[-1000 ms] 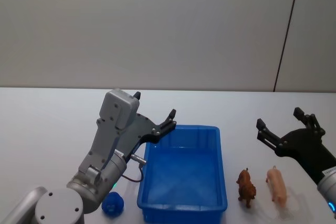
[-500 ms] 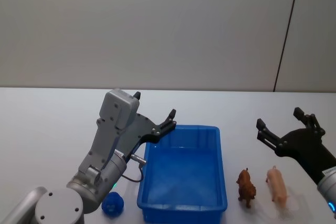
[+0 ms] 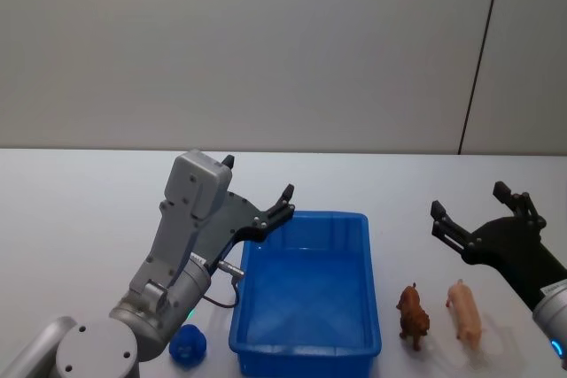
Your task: Pick up the two dolls from the table and place them into the box.
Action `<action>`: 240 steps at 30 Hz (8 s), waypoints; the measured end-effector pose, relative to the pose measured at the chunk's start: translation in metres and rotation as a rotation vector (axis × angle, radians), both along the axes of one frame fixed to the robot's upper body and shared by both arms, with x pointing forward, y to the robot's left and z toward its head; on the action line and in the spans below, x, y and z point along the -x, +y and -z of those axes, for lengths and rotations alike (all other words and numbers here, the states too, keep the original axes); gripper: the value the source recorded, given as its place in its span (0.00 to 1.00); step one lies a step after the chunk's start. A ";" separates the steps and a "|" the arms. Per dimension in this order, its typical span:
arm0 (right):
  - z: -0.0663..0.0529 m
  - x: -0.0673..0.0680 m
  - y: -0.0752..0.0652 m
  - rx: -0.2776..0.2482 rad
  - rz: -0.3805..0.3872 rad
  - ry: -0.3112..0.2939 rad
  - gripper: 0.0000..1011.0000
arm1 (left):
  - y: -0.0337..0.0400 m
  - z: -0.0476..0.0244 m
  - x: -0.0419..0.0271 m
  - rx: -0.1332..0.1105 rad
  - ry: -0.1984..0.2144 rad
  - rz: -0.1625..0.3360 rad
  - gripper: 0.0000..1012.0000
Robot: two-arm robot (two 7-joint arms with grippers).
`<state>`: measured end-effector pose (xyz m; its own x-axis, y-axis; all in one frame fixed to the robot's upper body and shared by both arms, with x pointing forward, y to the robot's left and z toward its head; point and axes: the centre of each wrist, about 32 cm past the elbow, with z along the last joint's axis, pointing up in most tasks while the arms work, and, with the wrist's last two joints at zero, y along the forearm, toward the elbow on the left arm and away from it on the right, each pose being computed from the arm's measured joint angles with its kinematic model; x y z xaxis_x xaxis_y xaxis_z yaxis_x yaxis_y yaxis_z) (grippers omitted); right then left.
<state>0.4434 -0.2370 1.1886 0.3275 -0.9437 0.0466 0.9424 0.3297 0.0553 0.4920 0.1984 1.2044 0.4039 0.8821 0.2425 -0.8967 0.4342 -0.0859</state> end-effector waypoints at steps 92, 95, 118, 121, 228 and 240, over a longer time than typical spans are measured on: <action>0.066 -0.001 0.019 0.108 0.184 0.551 0.34 | 0.0000 0.0000 0.0000 0.000 0.000 0.000 0.99; 0.066 -0.001 0.019 0.107 0.185 0.540 0.34 | 0.0000 0.0000 0.0000 0.000 0.000 0.000 0.99; 0.042 0.002 0.024 0.102 0.116 0.292 0.34 | 0.0000 0.0000 0.0000 0.000 0.000 0.000 0.99; 0.036 0.001 0.025 0.097 0.074 0.256 0.34 | 0.0000 0.0000 0.0000 0.000 0.000 0.000 0.99; 0.074 0.013 0.010 0.190 -0.121 0.270 0.99 | 0.0000 0.0000 0.0000 0.000 0.000 0.000 0.99; 0.084 0.008 0.014 0.197 -0.136 0.263 0.82 | 0.0000 0.0000 0.0000 0.000 0.000 0.000 0.99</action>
